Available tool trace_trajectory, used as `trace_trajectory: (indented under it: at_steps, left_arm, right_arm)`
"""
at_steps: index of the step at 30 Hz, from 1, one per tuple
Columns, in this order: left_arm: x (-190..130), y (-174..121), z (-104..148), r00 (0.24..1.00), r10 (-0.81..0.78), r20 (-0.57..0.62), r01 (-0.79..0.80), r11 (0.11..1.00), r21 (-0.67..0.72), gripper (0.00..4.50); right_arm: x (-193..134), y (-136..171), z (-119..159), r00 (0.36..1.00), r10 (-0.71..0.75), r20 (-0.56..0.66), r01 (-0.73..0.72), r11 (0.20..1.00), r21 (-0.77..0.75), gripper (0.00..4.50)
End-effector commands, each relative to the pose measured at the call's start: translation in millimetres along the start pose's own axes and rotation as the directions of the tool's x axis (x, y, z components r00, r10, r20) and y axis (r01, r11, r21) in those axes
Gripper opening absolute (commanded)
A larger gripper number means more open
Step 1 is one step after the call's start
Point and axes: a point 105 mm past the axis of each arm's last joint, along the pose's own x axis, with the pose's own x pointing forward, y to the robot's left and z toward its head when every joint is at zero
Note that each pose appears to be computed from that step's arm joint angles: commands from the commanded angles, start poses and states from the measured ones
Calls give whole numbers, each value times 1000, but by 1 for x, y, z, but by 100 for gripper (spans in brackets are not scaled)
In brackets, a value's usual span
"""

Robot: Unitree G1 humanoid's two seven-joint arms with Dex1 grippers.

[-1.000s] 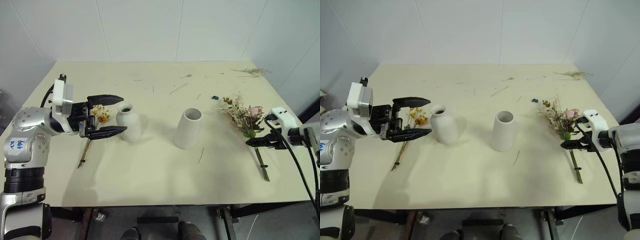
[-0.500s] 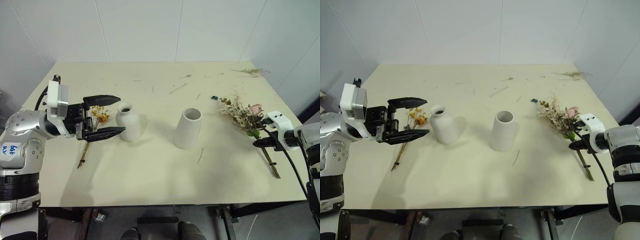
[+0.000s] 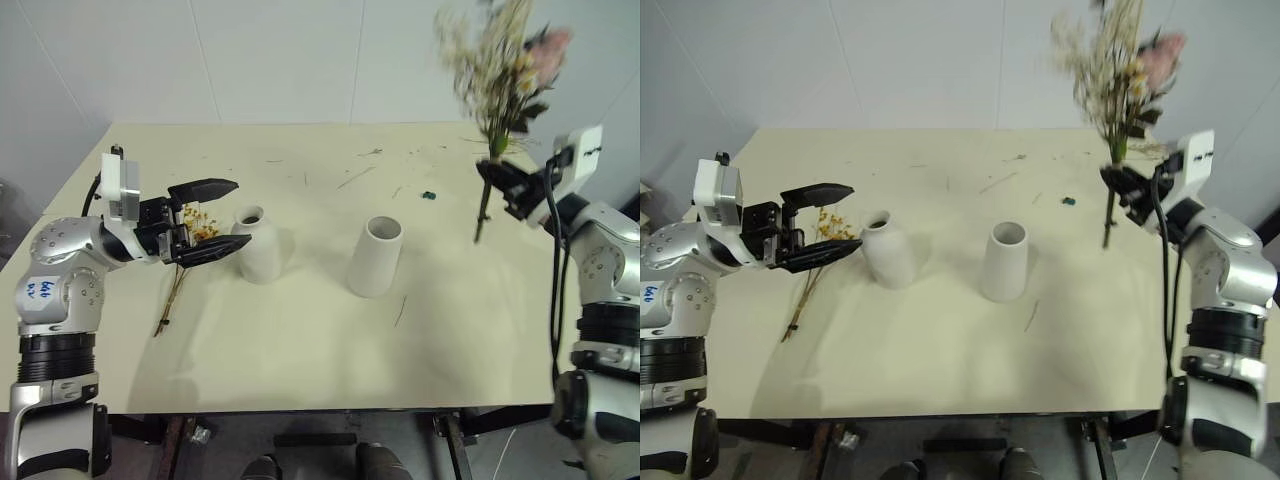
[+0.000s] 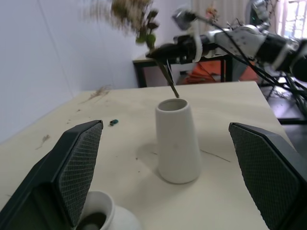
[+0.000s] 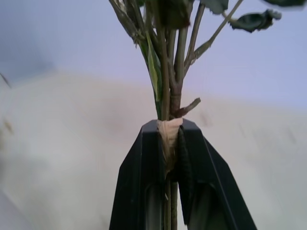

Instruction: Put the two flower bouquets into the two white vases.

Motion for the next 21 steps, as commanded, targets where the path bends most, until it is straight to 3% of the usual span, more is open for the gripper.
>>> trace_trajectory:
  at_steps: [1, 5, 9, 21]
  left_arm:
    - [4, 3, 5, 1000, 4, 17, -5, 999, 34, 450]
    - [8, 4, 0, 999, 7, 31, -8, 1000, 20, 450]
    - [9, 4, -3, 999, 13, 37, -13, 1000, 14, 450]
    - [6, 2, -3, 997, 52, 55, -53, 998, 22, 450]
  right_arm:
    - [5, 36, 35, 980, 100, 171, -103, 995, 7, 5]
    - [18, 75, 42, 952, 207, 224, -222, 974, 45, 5]
    - [22, 95, 38, 937, 269, 223, -300, 947, 119, 5]
    - [17, 96, -8, 958, 259, 126, -274, 954, 121, 5]
